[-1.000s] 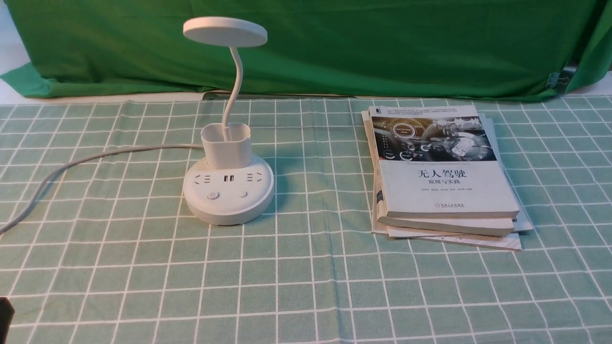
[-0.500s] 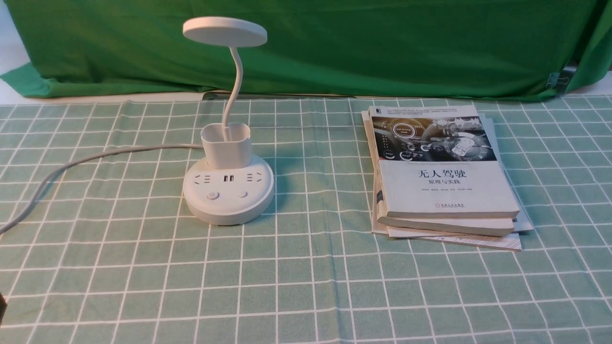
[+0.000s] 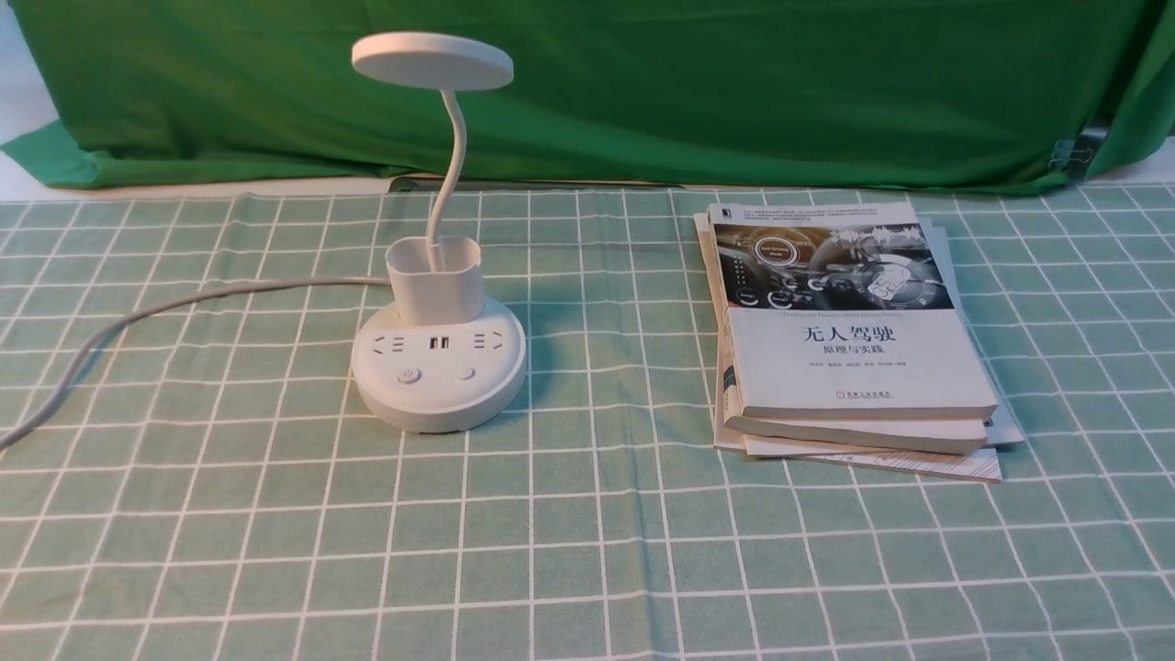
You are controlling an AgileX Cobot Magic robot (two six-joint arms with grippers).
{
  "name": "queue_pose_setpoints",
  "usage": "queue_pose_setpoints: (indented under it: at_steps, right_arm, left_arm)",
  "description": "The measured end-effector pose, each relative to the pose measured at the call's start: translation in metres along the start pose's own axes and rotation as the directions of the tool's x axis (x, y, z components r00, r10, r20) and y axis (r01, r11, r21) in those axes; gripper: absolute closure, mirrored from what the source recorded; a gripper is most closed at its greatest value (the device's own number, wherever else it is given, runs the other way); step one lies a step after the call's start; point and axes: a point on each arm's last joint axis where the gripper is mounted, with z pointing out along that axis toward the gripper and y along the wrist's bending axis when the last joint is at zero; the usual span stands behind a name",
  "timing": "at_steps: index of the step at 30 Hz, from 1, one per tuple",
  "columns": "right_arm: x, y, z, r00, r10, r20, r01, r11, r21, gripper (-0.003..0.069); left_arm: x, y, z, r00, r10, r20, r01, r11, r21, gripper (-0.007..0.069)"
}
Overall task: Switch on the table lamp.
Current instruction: 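Press the power button on the lamp base to turn the lamp on with the left gripper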
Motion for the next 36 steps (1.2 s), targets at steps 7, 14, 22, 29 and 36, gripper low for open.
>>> queue_pose_setpoints:
  at_steps: [7, 14, 22, 29, 36]
  right_arm:
    - [0.000, 0.000, 0.000, 1.000, 0.001, 0.000, -0.001, 1.000, 0.000, 0.0419]
    - [0.000, 0.000, 0.000, 1.000, 0.001, 0.000, -0.001, 1.000, 0.000, 0.0419]
    - [0.000, 0.000, 0.000, 1.000, 0.001, 0.000, -0.001, 1.000, 0.000, 0.0419]
    - [0.000, 0.000, 0.000, 1.000, 0.001, 0.000, -0.001, 1.000, 0.000, 0.0419]
    - [0.000, 0.000, 0.000, 1.000, 0.001, 0.000, -0.001, 1.000, 0.000, 0.0419]
  left_arm:
    - [-0.030, 0.003, 0.002, 0.951, -0.185, 0.248, 0.187, 0.982, 0.017, 0.0622]
    - [-0.114, 0.011, 0.048, 0.942, -0.189, 0.277, 0.189, 0.982, 0.027, 0.0622]
    - [-0.113, 0.008, 0.128, 0.948, -0.187, -0.259, 0.193, 0.981, 0.000, 0.0622]
    - [-0.019, -0.007, 0.154, 0.611, -0.289, -0.737, 0.294, 0.947, -0.128, 0.0622]
    - [0.067, -0.043, 0.157, 0.126, -0.274, -0.953, 0.471, 0.863, -0.186, 0.0622]
